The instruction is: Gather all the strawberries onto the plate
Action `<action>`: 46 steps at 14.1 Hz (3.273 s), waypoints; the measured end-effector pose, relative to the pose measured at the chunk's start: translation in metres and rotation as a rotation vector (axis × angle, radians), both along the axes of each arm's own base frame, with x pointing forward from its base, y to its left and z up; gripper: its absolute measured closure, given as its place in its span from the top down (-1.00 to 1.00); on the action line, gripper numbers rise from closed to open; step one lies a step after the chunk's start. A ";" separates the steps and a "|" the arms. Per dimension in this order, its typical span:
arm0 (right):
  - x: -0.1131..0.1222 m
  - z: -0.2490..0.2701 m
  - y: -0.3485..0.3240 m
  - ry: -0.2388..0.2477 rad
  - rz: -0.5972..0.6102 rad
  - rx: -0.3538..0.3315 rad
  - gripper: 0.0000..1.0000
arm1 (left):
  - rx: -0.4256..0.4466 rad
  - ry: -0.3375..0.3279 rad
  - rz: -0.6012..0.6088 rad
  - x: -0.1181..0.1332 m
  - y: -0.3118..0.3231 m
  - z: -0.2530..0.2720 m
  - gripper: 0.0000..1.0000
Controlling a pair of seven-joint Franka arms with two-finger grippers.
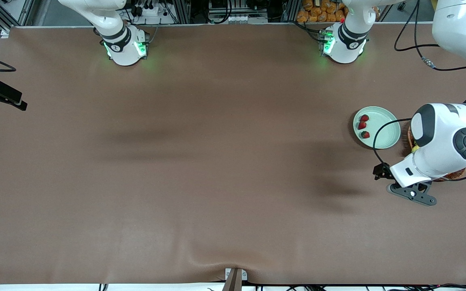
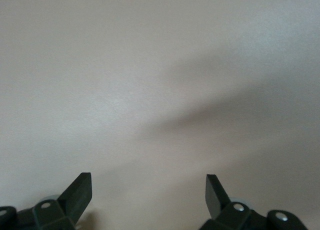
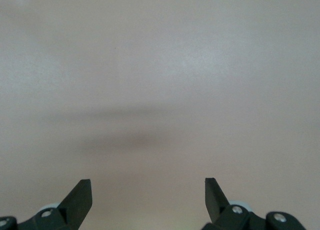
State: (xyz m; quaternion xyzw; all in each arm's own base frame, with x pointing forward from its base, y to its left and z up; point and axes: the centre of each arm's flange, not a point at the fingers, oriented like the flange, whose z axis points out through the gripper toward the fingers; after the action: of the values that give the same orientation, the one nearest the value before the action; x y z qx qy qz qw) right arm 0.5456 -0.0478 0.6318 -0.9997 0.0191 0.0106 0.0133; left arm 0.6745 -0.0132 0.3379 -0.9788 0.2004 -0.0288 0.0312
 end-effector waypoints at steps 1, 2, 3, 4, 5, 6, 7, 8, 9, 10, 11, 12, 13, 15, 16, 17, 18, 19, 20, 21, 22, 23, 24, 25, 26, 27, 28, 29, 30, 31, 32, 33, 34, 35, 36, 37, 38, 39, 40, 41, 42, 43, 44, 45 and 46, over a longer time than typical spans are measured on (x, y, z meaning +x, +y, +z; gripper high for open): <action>0.000 0.000 0.000 0.001 0.000 0.000 1.00 | 0.003 -0.008 -0.002 0.001 -0.004 0.006 1.00; 0.001 -0.001 0.000 0.001 0.000 0.000 1.00 | 0.004 -0.012 -0.001 0.001 -0.008 0.012 1.00; 0.001 -0.001 0.000 0.002 0.000 0.000 1.00 | 0.005 -0.011 0.002 0.000 -0.010 0.018 1.00; 0.001 -0.002 0.000 0.003 0.000 0.000 1.00 | 0.008 -0.007 0.008 -0.001 -0.012 0.026 1.00; 0.001 -0.002 0.000 0.003 0.000 0.000 1.00 | 0.014 -0.002 0.017 -0.002 -0.013 0.034 1.00; 0.001 -0.002 0.000 0.003 0.000 0.000 1.00 | 0.020 0.000 0.031 -0.003 -0.013 0.043 1.00; 0.001 -0.002 0.000 0.003 0.000 0.000 1.00 | 0.023 0.000 0.043 -0.004 -0.015 0.053 1.00; 0.001 -0.002 0.000 0.003 0.000 0.000 1.00 | 0.024 0.000 0.058 -0.006 -0.017 0.066 1.00; 0.001 -0.002 0.000 0.002 0.000 0.000 1.00 | 0.026 0.002 0.068 -0.009 -0.018 0.082 1.00; 0.001 -0.002 0.000 0.002 0.000 0.000 1.00 | 0.025 0.007 0.078 -0.014 -0.019 0.103 1.00; 0.001 -0.002 0.000 0.002 0.000 0.000 1.00 | 0.017 0.013 0.095 -0.020 -0.021 0.126 1.00; 0.001 -0.002 0.000 0.002 0.000 0.000 1.00 | 0.012 0.018 0.112 -0.027 -0.023 0.151 1.00; 0.001 -0.002 0.000 0.002 0.000 0.000 1.00 | 0.012 0.025 0.123 -0.036 -0.025 0.173 1.00; 0.002 -0.002 0.000 0.002 0.000 0.000 1.00 | 0.019 0.058 0.138 -0.058 -0.025 0.208 1.00; 0.002 -0.002 0.000 0.003 0.000 0.000 1.00 | 0.022 0.075 0.145 -0.070 -0.024 0.223 1.00; 0.002 -0.002 0.000 0.003 0.000 0.000 1.00 | 0.025 0.092 0.152 -0.082 -0.024 0.237 1.00; 0.002 -0.002 0.000 0.003 0.000 0.000 1.00 | 0.029 0.110 0.163 -0.095 -0.025 0.251 1.00; 0.002 -0.002 0.000 0.003 0.000 0.000 1.00 | 0.032 0.121 0.169 -0.107 -0.027 0.264 1.00; 0.002 -0.003 0.000 0.003 0.000 0.000 1.00 | 0.032 0.119 0.168 -0.118 -0.029 0.277 1.00; 0.002 -0.003 0.000 0.004 0.000 0.000 1.00 | 0.033 0.118 0.168 -0.128 -0.031 0.289 1.00; 0.002 -0.003 0.000 0.004 0.000 0.000 1.00 | 0.032 0.120 0.173 -0.139 -0.032 0.299 1.00; 0.002 -0.003 0.000 0.005 0.001 0.000 1.00 | 0.025 0.118 0.178 -0.149 -0.032 0.306 1.00; 0.002 -0.003 0.000 0.005 0.001 0.000 1.00 | 0.015 0.110 0.179 -0.157 -0.032 0.310 1.00; 0.002 -0.003 0.000 0.005 0.000 0.000 1.00 | 0.008 0.092 0.179 -0.159 -0.032 0.310 1.00; 0.001 -0.003 0.000 0.006 0.001 0.000 1.00 | 0.002 0.066 0.178 -0.154 -0.032 0.307 1.00; 0.001 -0.003 0.000 0.007 0.001 0.001 1.00 | -0.002 0.051 0.176 -0.147 -0.033 0.299 1.00; 0.001 -0.003 0.000 0.008 0.001 0.001 1.00 | -0.003 0.046 0.171 -0.138 -0.035 0.291 1.00; 0.001 -0.003 0.000 0.008 0.001 0.001 1.00 | -0.003 0.047 0.167 -0.131 -0.038 0.282 1.00; 0.001 -0.003 0.001 0.008 0.001 0.001 1.00 | -0.004 0.049 0.165 -0.124 -0.040 0.276 1.00; 0.001 -0.003 0.001 0.009 0.001 0.001 1.00 | -0.004 0.051 0.167 -0.119 -0.039 0.273 1.00; 0.001 -0.003 0.001 0.010 0.001 0.001 1.00 | -0.004 0.051 0.171 -0.116 -0.037 0.272 1.00; 0.001 -0.003 0.001 0.010 0.001 0.001 1.00 | -0.004 0.049 0.174 -0.115 -0.036 0.273 1.00; 0.001 -0.003 0.001 0.010 0.001 0.001 1.00 | -0.005 0.046 0.176 -0.115 -0.034 0.274 1.00; 0.001 -0.003 0.001 0.010 0.001 0.001 1.00 | -0.005 0.043 0.178 -0.115 -0.034 0.276 1.00; 0.001 -0.003 0.001 0.010 0.001 0.001 1.00 | -0.005 0.042 0.180 -0.115 -0.032 0.276 1.00; 0.001 -0.003 0.001 0.010 0.001 0.001 1.00 | -0.005 0.042 0.182 -0.115 -0.031 0.276 1.00; 0.001 -0.003 0.001 0.010 0.001 0.001 1.00 | -0.005 0.042 0.184 -0.115 -0.030 0.276 1.00; 0.001 -0.003 0.001 0.010 0.001 0.001 1.00 | -0.005 0.042 0.186 -0.115 -0.029 0.276 1.00; 0.001 -0.003 0.001 0.010 0.001 0.001 1.00 | -0.005 0.042 0.187 -0.115 -0.028 0.276 1.00; 0.001 -0.003 0.001 0.010 0.001 0.001 1.00 | -0.005 0.043 0.187 -0.114 -0.028 0.276 1.00; 0.001 -0.003 0.001 0.010 0.001 0.001 1.00 | -0.005 0.043 0.188 -0.114 -0.028 0.276 1.00; 0.001 -0.003 0.001 0.010 0.001 0.001 1.00 | -0.005 0.044 0.188 -0.114 -0.028 0.275 1.00; 0.001 -0.003 0.001 0.010 0.001 0.001 1.00 | -0.005 0.044 0.188 -0.114 -0.028 0.275 1.00; 0.001 -0.003 0.001 0.010 0.001 0.001 1.00 | -0.005 0.045 0.189 -0.114 -0.027 0.275 1.00; 0.001 -0.003 0.001 0.010 0.001 0.001 1.00 | -0.005 0.045 0.193 -0.113 -0.025 0.274 1.00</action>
State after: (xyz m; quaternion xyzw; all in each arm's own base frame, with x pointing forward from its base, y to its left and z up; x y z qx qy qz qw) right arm 0.5467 -0.0473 0.6286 -0.9996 0.0189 0.0155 0.0136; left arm 0.5611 -0.0385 0.6124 -0.9940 0.1059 -0.0040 0.0269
